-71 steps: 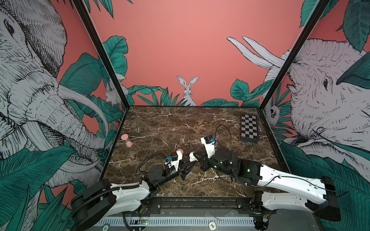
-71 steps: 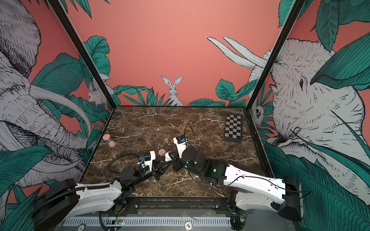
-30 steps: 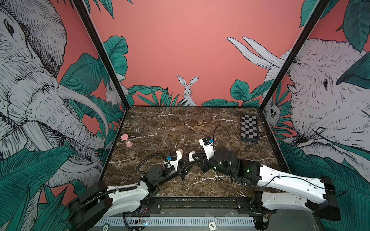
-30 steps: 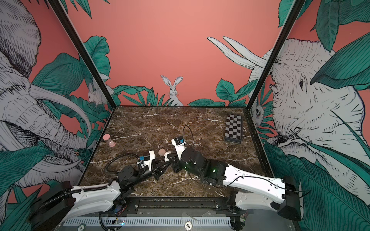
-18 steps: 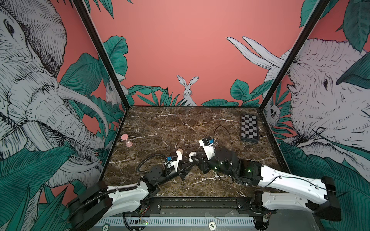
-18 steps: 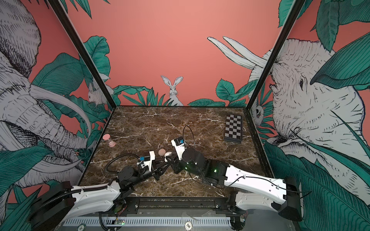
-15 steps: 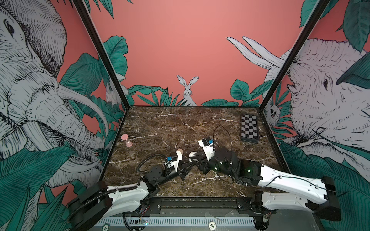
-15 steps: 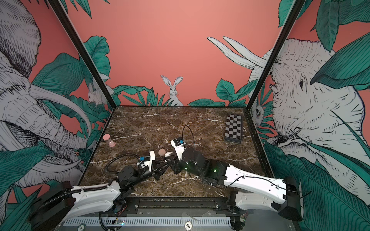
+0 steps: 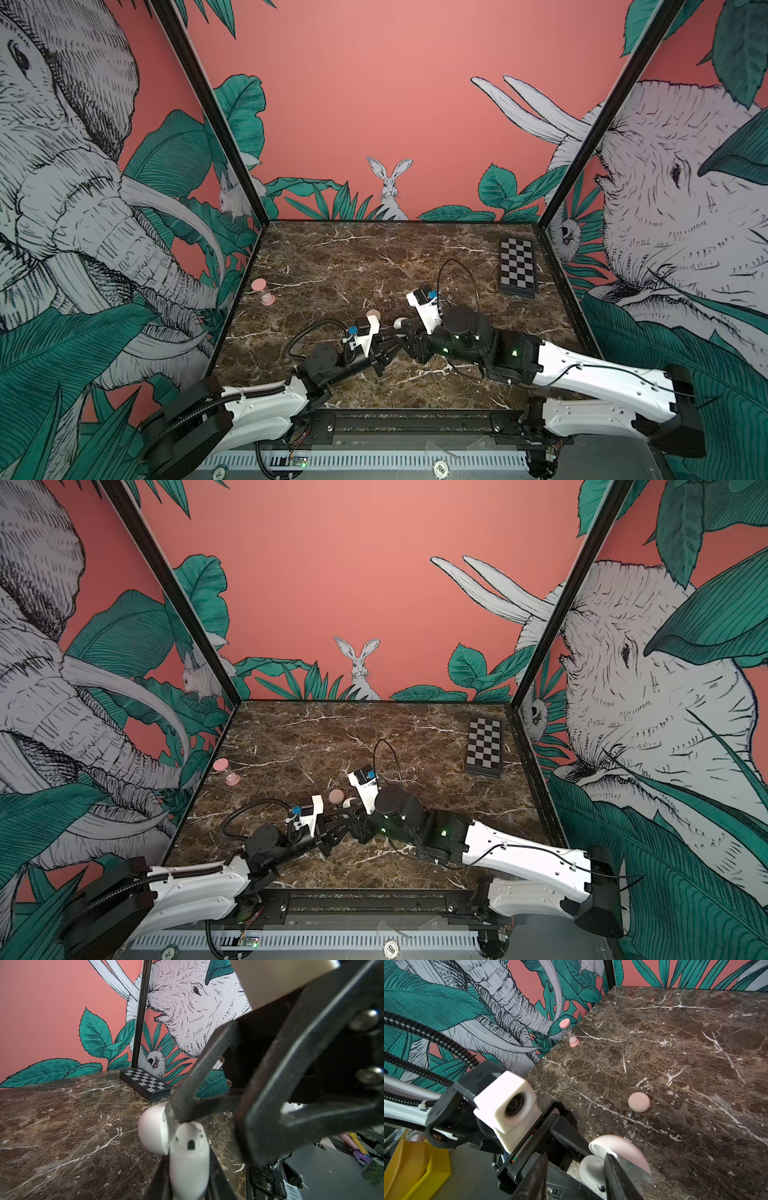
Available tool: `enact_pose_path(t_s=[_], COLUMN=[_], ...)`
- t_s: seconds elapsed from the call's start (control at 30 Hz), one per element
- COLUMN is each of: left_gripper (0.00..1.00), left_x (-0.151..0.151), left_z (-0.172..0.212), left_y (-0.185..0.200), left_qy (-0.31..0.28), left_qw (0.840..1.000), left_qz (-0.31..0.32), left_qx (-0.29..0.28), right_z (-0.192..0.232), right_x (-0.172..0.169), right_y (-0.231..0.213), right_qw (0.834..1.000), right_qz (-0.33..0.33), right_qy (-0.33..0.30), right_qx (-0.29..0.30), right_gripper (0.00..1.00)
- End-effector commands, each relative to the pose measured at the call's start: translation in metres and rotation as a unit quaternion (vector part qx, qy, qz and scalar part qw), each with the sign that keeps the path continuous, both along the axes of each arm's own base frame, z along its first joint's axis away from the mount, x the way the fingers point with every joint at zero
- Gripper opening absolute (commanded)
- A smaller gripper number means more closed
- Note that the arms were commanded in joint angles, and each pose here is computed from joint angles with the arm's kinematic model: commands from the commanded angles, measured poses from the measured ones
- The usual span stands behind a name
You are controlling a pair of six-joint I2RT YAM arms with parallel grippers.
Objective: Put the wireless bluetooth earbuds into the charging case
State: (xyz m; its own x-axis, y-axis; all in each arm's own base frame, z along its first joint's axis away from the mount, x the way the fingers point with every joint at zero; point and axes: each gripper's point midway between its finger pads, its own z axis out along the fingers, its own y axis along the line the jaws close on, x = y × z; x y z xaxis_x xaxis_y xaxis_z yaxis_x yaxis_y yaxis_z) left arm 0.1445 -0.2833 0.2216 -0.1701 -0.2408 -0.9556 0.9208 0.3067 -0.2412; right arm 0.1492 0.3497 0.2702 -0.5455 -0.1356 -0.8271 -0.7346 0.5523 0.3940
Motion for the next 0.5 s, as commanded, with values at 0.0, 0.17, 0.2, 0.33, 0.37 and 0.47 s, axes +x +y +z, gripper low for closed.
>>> enact_pose_path(t_s=[0.0, 0.17, 0.2, 0.33, 0.37, 0.47], left_gripper=[0.00, 0.00, 0.00, 0.00, 0.00, 0.00], left_x=[-0.002, -0.008, -0.010, -0.017, -0.018, -0.022], left_z=[0.019, 0.017, 0.017, 0.014, 0.013, 0.013], left_y=[0.000, -0.002, -0.003, -0.006, -0.006, -0.008], left_qy=[-0.025, -0.042, -0.047, -0.066, -0.067, -0.070], left_qw=[0.999, 0.999, 0.999, 0.997, 0.997, 0.996], left_qz=[-0.005, -0.019, -0.024, -0.044, -0.047, -0.060], left_qx=[-0.020, -0.009, -0.007, 0.007, 0.008, 0.006], right_z=[0.025, 0.050, 0.055, 0.049, 0.037, -0.007], right_x=[0.002, 0.022, 0.029, 0.062, 0.070, 0.086], right_y=[-0.006, -0.046, -0.059, -0.119, -0.137, -0.180], right_qw=[0.999, 0.994, 0.991, 0.973, 0.966, 0.936], right_qz=[-0.011, -0.090, -0.120, -0.230, -0.258, -0.329], right_qy=[-0.023, -0.062, -0.064, -0.023, 0.006, 0.098], right_qx=[0.023, 0.010, 0.007, -0.008, -0.023, -0.082], right_gripper=[0.50, 0.75, 0.82, 0.98, 0.98, 0.98])
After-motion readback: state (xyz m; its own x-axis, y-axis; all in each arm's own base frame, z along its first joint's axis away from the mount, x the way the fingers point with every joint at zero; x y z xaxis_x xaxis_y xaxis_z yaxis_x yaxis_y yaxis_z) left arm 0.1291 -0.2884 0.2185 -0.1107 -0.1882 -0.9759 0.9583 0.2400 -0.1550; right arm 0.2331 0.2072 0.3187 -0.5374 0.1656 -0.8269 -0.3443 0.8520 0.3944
